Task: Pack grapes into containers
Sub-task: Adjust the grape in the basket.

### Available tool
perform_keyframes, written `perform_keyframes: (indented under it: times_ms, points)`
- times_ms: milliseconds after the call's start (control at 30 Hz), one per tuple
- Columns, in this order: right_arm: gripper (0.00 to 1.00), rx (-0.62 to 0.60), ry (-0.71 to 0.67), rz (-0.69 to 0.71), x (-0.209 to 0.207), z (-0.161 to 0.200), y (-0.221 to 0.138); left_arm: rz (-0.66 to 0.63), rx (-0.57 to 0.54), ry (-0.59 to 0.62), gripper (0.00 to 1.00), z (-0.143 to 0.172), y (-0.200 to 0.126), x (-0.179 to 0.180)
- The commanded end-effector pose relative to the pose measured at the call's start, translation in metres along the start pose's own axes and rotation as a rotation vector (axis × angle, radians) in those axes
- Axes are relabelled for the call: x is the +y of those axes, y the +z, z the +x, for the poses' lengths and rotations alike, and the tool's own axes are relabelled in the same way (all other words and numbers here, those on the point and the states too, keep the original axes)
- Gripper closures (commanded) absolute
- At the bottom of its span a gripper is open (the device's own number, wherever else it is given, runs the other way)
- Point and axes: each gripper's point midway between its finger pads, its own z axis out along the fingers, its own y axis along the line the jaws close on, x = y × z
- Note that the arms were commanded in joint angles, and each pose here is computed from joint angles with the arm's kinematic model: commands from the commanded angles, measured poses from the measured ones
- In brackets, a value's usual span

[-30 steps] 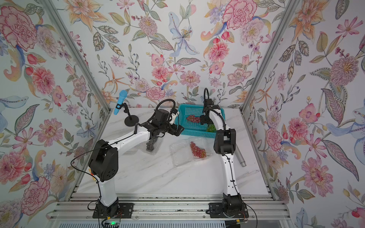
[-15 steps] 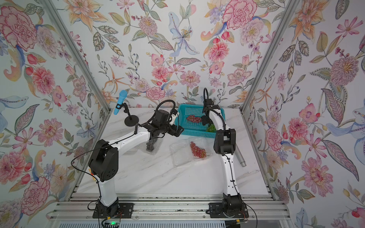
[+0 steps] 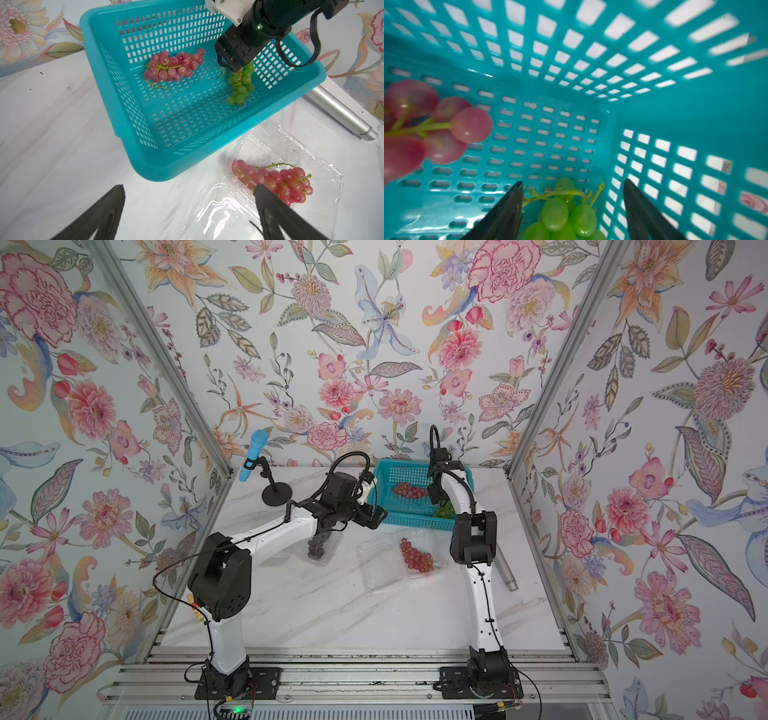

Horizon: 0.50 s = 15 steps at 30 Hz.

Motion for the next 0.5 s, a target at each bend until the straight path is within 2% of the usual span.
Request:
perform_keyframes:
  times_ms: [0,200,467]
  points:
    - [0.29,-0.009,0.057,0.055,-0.027,-0.004,-0.001,0.007,-0.007,-0.017,0.00,-0.006,0.005,0.006]
    - [0.35,-0.074,0.148,0.012,-0.042,-0.020,-0.016,0.015,-0.007,-0.024,0.00,-0.008,0.013,0.006]
    - [0.39,-0.063,0.127,-0.056,-0.028,-0.016,-0.010,0.025,-0.004,-0.023,0.00,-0.010,0.018,0.004]
